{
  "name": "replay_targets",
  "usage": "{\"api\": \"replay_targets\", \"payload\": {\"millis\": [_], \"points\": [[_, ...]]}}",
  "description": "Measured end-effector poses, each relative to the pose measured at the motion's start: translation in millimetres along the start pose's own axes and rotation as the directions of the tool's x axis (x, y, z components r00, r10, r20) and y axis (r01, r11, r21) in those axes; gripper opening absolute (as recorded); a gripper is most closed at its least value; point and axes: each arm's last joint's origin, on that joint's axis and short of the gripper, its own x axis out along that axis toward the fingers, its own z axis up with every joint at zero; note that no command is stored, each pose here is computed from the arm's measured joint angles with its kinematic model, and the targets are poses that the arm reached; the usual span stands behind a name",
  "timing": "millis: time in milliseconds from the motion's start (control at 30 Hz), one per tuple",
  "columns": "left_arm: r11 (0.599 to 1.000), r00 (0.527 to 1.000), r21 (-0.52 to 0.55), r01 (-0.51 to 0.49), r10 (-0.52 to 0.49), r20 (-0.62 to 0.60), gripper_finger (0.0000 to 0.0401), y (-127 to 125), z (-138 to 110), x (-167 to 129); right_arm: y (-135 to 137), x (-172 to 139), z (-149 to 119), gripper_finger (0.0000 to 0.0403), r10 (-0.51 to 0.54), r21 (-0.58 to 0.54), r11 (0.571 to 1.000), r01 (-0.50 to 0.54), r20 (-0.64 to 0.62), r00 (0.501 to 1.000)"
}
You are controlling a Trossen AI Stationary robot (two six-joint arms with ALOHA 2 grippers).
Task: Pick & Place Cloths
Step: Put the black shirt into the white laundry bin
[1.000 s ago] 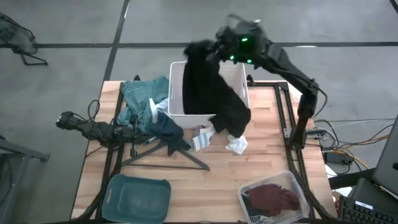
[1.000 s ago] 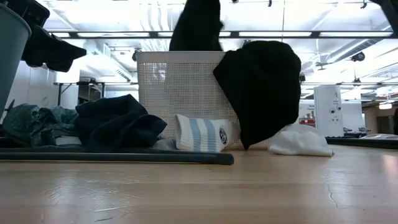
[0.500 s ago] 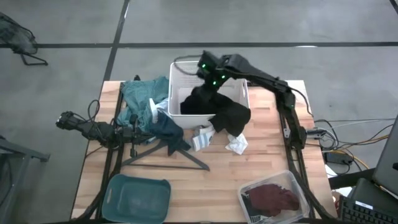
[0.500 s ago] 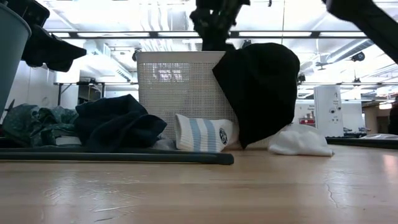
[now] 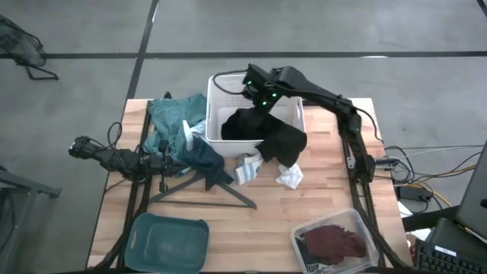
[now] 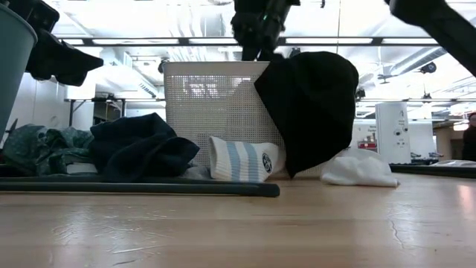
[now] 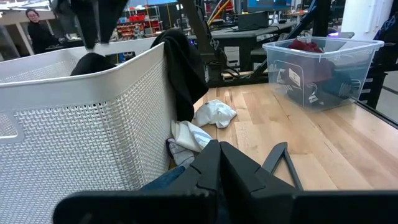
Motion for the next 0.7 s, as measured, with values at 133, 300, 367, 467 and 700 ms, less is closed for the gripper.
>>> {"api": "replay_targets", "payload": {"millis": [133,300,367,467,700], "points": [[1.0,1.0,0.0,0.0,0.0,0.0,0.0012,0,0,0,12,-35,-9,0.0263,-0.005,-0.041,0.999,0.009,0.083,0.996],[1.0,1.0,0.0,0.0,0.0,0.0,0.0012,0,0,0,39,-71,-30,0.0284,-0.005,-0.111,0.994,0.021,0.142,0.99],[1.0,1.0,0.0,0.0,0.0,0.0,0.0012,0,0,0,55,-82,-42,0.0288,-0.038,-0.165,0.984,0.064,0.152,0.988],[1.0,1.0,0.0,0.0,0.0,0.0,0.0012,0,0,0,81,-88,-63,0.0292,-0.124,-0.255,0.954,0.159,0.151,0.981],[1.0,1.0,0.0,-0.001,0.001,0.0,0.0012,0,0,0,143,-83,-107,0.0288,-0.314,-0.431,0.816,0.385,0.228,0.922]]}}
